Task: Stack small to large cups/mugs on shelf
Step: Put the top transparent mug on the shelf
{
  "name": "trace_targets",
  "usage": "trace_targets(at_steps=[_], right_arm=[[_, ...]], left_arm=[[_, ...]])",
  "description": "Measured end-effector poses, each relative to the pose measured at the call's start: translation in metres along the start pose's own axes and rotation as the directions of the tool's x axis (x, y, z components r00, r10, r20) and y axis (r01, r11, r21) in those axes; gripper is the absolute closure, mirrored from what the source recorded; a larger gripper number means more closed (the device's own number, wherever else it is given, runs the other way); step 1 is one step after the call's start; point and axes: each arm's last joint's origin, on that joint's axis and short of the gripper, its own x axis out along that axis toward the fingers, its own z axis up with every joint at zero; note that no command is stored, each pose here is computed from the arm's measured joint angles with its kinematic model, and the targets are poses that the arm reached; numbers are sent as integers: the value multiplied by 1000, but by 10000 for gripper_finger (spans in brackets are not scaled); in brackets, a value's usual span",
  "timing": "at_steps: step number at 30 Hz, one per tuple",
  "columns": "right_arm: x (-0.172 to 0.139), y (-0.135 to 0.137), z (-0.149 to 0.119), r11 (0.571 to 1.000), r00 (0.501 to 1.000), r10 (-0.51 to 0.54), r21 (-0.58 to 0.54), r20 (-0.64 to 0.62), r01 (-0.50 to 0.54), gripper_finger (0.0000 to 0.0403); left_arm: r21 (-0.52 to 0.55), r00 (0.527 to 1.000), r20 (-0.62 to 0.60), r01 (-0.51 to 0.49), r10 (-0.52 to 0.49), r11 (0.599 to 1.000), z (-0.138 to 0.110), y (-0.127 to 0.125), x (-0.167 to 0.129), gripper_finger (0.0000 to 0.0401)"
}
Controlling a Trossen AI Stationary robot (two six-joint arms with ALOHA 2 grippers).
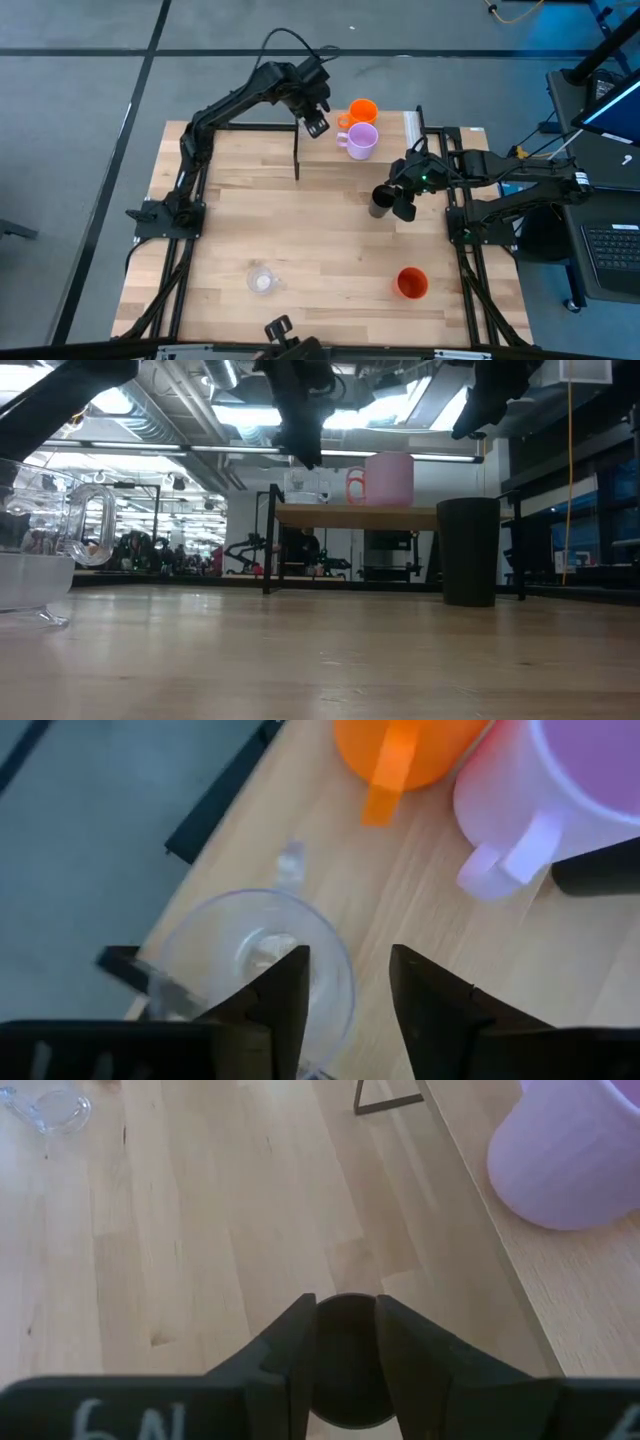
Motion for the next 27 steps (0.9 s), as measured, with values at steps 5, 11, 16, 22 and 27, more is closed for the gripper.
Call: trace_targets(at_steps=[5, 11, 16, 22, 27], right_arm=[[0, 0, 0, 1000, 1000, 0, 0, 1, 0, 295], [0, 0, 0, 1000, 1000, 0, 1, 0, 0, 295], [0, 0, 0, 1000, 1000, 0, 2, 1, 0, 295], [0, 1, 0, 1000, 1000, 24, 3, -3, -24, 295], [0, 1, 0, 1000, 1000, 24, 2, -2, -24, 295]], left_arm=[[4, 997, 73, -5, 4, 1000, -5, 1, -38, 267], [10, 990, -120, -71, 71, 997, -35, 4, -64, 269], [-14, 988, -140, -68, 65, 998, -33, 4, -52, 267], [12, 970, -236, -64, 65, 998, -38, 8, -16, 269], [16, 954, -291, -72, 74, 997, -45, 10, 16, 270]])
